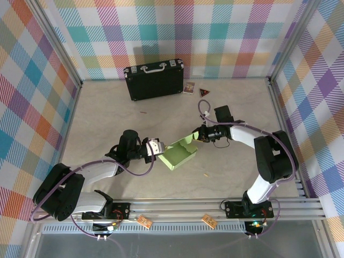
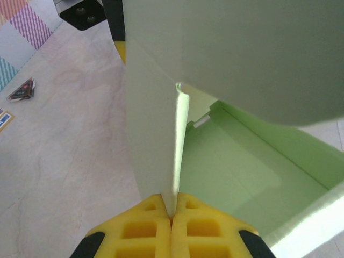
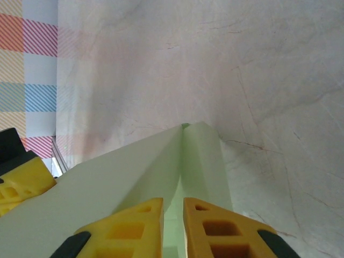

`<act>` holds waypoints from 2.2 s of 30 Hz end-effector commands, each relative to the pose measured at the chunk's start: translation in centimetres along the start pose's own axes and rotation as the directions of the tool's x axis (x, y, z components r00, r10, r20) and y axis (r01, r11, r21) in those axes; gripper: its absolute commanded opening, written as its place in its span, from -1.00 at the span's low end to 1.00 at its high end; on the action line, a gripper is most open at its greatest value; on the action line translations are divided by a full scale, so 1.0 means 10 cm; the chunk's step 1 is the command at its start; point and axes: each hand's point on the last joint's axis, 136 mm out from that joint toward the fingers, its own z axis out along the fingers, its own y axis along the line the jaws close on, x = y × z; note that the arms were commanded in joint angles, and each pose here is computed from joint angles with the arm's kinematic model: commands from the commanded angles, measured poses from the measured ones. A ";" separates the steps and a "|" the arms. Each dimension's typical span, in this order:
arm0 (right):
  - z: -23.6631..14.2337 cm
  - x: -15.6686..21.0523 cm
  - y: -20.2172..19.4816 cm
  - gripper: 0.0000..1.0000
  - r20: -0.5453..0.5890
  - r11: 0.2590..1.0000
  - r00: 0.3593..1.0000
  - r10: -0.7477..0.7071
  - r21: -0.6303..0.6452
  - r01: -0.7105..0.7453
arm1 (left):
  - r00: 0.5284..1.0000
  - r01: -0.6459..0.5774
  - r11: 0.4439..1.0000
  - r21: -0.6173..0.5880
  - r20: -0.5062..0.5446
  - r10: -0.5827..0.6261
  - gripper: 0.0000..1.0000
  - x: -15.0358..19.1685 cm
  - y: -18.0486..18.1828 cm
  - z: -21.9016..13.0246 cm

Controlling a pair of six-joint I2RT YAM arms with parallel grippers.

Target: Fold the paper box

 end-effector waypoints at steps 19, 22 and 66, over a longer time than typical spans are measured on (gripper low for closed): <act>-0.80 -0.47 0.00 -0.15 0.215 0.962 0.967 -0.133 0.263 0.074 | 0.983 -0.106 0.992 0.071 -0.144 0.115 -1.00 0.19 -0.52 -0.08; -0.81 -0.48 0.33 0.04 0.218 0.979 0.958 -0.184 0.127 0.159 | 0.978 -0.120 0.990 0.080 -0.161 0.132 -1.00 0.22 -0.54 -0.05; 0.44 0.81 -0.08 0.16 -0.164 0.906 0.968 -0.192 0.349 0.239 | 0.117 0.871 0.029 -0.490 0.150 -0.982 0.71 0.33 -0.26 -0.79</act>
